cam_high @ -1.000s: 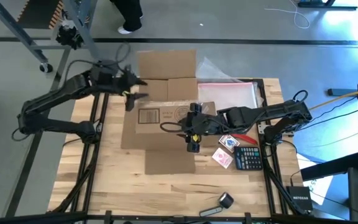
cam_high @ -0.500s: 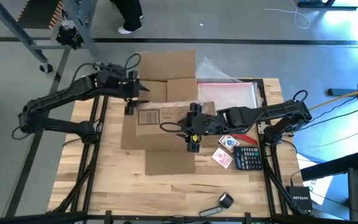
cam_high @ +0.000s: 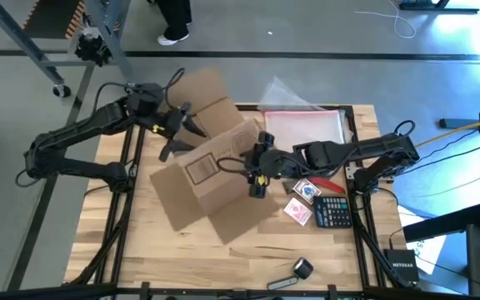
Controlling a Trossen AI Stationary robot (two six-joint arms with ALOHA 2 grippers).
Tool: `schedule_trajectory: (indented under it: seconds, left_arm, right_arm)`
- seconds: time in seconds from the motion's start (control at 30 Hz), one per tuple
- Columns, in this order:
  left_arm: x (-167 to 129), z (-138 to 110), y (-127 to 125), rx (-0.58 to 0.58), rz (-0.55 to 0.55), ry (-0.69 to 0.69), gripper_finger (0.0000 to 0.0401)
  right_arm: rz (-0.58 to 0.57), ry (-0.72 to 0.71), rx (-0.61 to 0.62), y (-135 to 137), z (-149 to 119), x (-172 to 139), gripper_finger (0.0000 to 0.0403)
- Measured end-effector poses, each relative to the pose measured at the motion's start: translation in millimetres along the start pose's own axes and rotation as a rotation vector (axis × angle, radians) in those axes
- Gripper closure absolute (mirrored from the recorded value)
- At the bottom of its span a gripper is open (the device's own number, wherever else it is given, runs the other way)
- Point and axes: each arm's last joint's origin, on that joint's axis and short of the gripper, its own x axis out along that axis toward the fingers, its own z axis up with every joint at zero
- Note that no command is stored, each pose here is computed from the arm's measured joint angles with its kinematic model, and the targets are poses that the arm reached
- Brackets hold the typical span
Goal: Unpack boxes
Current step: Break down box until it is fully flat
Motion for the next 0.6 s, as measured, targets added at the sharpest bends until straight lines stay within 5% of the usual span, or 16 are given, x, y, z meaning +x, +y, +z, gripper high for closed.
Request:
schedule_trajectory:
  seconds: [0.6]
  left_arm:
    - [10.5, 30.3, -21.8, -0.043, -0.087, -0.208, 0.0192]
  right_arm:
    - [-0.062, 0.016, -0.012, 7.2, 1.4, 8.3, 0.0178]
